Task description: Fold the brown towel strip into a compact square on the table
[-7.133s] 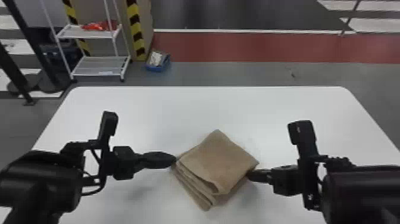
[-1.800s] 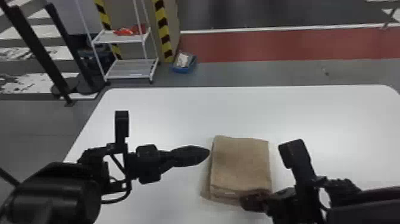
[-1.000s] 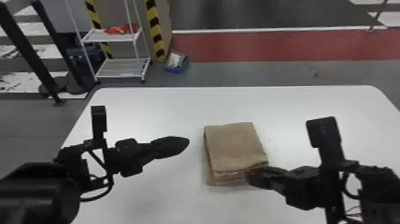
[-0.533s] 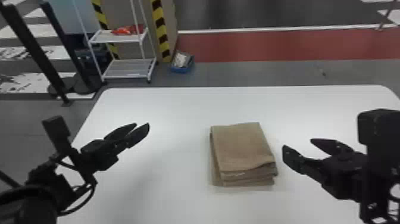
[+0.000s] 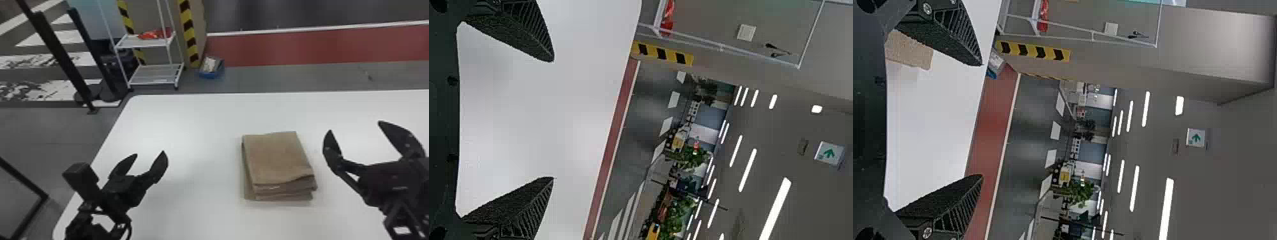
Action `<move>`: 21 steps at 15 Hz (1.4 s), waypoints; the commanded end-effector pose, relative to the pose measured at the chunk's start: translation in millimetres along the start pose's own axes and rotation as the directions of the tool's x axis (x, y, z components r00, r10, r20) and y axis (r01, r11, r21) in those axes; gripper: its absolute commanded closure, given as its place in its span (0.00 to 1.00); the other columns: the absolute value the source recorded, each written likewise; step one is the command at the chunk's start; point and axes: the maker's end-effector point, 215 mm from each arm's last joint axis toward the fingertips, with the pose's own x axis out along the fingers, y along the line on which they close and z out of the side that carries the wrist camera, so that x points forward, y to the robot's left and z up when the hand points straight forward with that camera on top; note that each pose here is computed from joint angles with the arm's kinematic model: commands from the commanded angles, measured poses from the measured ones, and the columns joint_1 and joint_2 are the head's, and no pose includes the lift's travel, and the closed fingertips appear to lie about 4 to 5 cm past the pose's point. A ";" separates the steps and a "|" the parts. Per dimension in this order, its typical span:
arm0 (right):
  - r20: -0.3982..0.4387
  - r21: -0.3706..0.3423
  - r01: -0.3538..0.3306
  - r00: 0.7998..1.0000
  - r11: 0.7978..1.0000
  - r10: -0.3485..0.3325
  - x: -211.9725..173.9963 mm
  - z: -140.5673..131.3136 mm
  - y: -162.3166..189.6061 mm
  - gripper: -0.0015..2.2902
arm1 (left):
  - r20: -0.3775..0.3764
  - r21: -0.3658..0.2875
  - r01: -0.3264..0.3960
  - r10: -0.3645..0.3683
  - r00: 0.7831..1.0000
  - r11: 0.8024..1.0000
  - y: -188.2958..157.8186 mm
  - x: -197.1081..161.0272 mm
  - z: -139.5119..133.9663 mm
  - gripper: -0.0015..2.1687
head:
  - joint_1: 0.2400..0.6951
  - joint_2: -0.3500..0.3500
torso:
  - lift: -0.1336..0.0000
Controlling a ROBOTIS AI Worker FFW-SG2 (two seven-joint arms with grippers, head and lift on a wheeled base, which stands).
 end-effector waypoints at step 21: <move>-0.039 0.213 -0.023 0.999 0.977 0.032 -21.8 -46.0 7.5 0.04 | 0.137 0.326 -0.127 0.086 0.987 0.937 -34.3 -65.6 43.8 0.01 | 1.00 0.74 | 0.07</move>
